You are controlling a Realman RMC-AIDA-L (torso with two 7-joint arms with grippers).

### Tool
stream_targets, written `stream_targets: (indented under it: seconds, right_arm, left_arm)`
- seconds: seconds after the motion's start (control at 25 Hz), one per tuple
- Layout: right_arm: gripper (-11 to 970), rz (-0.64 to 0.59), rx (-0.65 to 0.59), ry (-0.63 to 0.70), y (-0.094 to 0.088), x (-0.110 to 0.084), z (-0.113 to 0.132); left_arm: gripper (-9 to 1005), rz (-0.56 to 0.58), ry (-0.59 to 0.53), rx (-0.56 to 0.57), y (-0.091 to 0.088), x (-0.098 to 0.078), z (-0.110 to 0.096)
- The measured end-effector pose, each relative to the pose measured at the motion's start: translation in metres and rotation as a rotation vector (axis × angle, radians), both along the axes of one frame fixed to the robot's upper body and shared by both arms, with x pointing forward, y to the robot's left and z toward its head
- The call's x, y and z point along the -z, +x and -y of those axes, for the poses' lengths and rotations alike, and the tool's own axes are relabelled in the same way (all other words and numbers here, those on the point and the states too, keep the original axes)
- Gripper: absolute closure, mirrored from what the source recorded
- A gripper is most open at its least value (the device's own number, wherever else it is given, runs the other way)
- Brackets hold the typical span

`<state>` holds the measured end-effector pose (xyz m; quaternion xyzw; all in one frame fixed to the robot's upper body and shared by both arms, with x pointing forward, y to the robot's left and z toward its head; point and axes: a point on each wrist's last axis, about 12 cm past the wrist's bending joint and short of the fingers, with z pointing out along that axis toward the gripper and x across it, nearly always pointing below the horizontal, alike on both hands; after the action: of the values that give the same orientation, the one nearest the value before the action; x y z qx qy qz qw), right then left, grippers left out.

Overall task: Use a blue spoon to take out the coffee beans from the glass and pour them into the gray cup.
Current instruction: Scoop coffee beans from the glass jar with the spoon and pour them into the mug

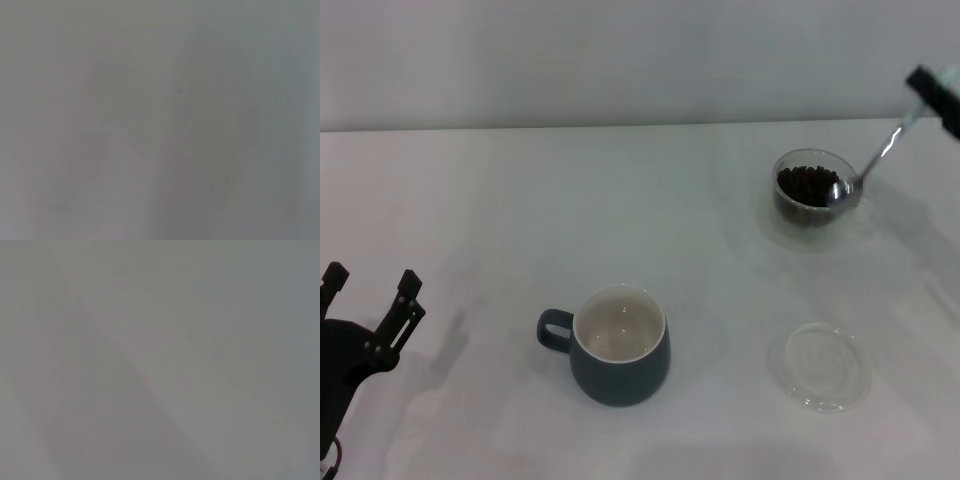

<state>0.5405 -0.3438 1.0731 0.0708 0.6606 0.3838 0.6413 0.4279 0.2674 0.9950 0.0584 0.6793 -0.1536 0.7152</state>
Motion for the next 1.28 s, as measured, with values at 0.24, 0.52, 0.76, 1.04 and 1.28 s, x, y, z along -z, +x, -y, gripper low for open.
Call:
stream_targets:
  seconds: [0.24, 0.52, 0.76, 1.04, 1.28]
  right_arm:
    - [808, 0.126, 0.079, -0.128, 0.027, -0.018, -0.005]
    - [807, 0.180, 0.154, -0.281, 0.037, -0.016, -0.010]
    - [807, 0.175, 0.110, -0.351, 0.035, -0.008, -0.021]
    - [808, 0.156, 0.073, -0.407, 0.040, -0.003, -0.033]
    - [808, 0.165, 0.050, -0.503, 0.046, -0.001, -0.042]
  left_arm:
    - [135, 0.007, 0.001, 0.006, 0.003, -0.001, 0.001]
    - [134, 0.012, 0.000, 0.012, 0.006, -0.003, 0.002]
    - [135, 0.015, 0.000, 0.004, 0.007, -0.003, 0.001]
    - [134, 0.019, 0.000, 0.008, 0.009, -0.004, 0.002]
    - [134, 0.016, 0.000, 0.012, 0.011, -0.004, 0.003]
